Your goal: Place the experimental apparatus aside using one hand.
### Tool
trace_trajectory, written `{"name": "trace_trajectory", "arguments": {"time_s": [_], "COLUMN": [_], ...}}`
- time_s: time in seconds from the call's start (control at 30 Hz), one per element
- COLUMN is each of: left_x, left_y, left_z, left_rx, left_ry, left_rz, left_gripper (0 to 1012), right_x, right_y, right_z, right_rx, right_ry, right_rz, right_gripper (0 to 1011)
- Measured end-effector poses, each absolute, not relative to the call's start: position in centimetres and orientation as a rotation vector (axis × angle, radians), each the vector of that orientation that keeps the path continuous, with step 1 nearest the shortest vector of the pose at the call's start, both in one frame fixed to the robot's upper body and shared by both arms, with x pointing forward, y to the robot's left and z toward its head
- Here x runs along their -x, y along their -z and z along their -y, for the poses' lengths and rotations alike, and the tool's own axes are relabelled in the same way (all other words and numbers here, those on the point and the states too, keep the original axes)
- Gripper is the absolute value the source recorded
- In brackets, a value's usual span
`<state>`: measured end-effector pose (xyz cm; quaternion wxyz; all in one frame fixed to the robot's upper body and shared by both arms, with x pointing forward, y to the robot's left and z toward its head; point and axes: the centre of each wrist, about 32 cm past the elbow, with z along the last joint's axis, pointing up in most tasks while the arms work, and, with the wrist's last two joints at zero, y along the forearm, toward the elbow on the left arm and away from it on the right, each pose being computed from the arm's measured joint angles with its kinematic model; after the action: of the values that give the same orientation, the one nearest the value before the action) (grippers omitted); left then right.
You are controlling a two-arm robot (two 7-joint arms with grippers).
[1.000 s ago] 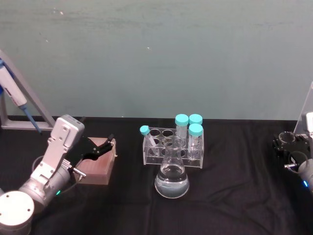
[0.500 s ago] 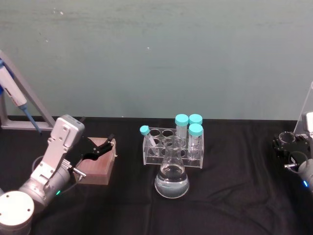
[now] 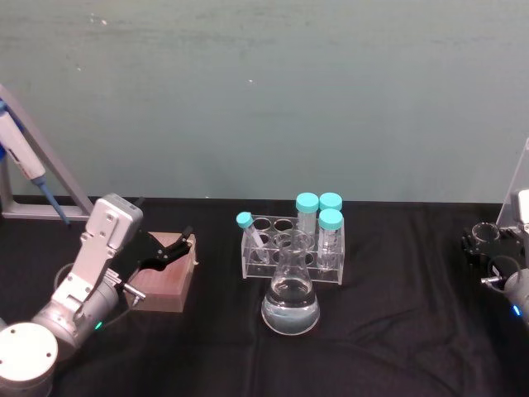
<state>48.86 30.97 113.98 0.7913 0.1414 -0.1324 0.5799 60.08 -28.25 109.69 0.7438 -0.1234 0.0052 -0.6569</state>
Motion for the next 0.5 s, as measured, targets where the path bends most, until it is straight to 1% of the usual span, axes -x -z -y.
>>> {"name": "trace_trajectory", "arguments": {"time_s": [0.27, 0.37, 0.4, 0.5], "left_x": [-48.86, -48.86, -48.86, -48.86], "left_y": [-113.98, -113.98, -113.98, -113.98], "left_z": [-30.97, -30.96, -30.97, -30.97], "left_rx": [-0.304, -0.304, -0.304, -0.304], "left_ry": [-1.248, -1.248, -1.248, -1.248], "left_rz": [0.285, 0.285, 0.285, 0.285], "left_gripper": [1000, 1000, 1000, 1000], "right_x": [-60.07, -60.07, -60.07, -60.07], "right_y": [-109.68, -109.68, -109.68, -109.68], "right_z": [28.25, 28.25, 28.25, 28.25], "right_rx": [0.271, 0.271, 0.271, 0.271], "right_ry": [1.440, 1.440, 1.440, 1.440], "right_rz": [-0.012, -0.012, -0.012, -0.012], "right_gripper": [472, 549, 609, 669]}}
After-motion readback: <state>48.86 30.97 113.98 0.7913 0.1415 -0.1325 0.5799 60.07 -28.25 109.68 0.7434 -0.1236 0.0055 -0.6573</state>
